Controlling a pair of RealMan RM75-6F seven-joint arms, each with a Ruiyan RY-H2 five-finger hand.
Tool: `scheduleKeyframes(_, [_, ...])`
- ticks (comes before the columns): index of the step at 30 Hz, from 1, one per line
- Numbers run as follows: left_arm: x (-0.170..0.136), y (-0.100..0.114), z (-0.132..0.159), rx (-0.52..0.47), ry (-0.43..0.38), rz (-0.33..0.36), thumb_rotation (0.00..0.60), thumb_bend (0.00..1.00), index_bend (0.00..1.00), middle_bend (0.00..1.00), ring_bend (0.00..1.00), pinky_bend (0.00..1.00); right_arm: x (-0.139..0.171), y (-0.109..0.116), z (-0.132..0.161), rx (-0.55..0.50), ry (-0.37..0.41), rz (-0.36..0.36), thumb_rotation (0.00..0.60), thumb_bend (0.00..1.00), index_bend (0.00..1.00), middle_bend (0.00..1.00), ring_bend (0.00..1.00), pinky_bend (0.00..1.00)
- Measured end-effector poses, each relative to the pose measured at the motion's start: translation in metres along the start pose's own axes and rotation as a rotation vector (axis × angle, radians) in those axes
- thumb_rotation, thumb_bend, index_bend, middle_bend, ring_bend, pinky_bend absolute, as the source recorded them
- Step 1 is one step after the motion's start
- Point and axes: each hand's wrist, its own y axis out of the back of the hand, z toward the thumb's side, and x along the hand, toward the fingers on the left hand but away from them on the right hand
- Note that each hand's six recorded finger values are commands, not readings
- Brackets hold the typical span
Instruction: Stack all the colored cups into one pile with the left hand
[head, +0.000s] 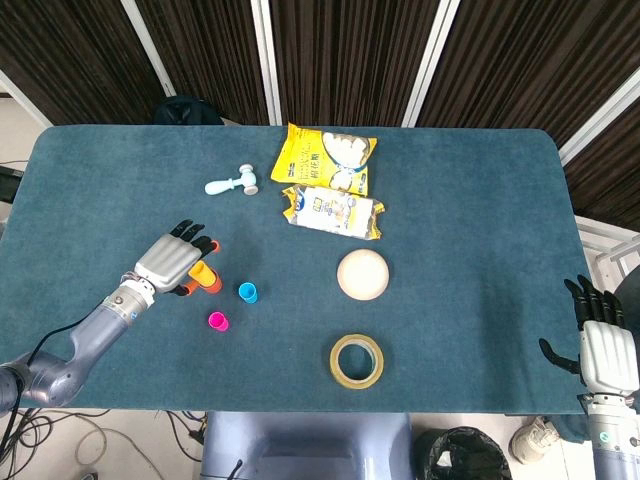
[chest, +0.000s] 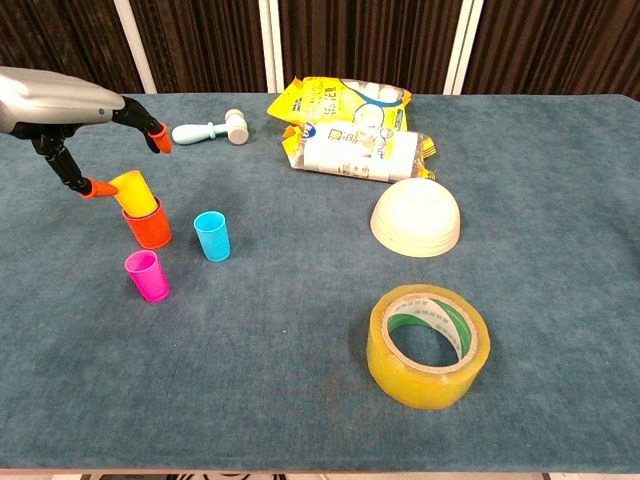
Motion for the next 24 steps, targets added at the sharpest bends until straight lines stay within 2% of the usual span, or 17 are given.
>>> scheduleKeyframes(12, [-0.005,0.018,0.019,0.0,-0.041,0.027,0.6,0.3,0.15,0.18,0.0,0.01,0.0,0.0,0.0,-0.004,0.0,-0.002,0.6,0.3,0.09,0.04,0.1,0.04])
scheduleKeyframes(24, [0.002,0.008,0.045,-0.017,-0.095,-0.025,0.6,0.26,0.15,0.18,0.0,0.01,0.0,0.003,0.0,-0.009,-0.004,-0.008,0.6,0.31,0.09,0.04,0.1,0.04])
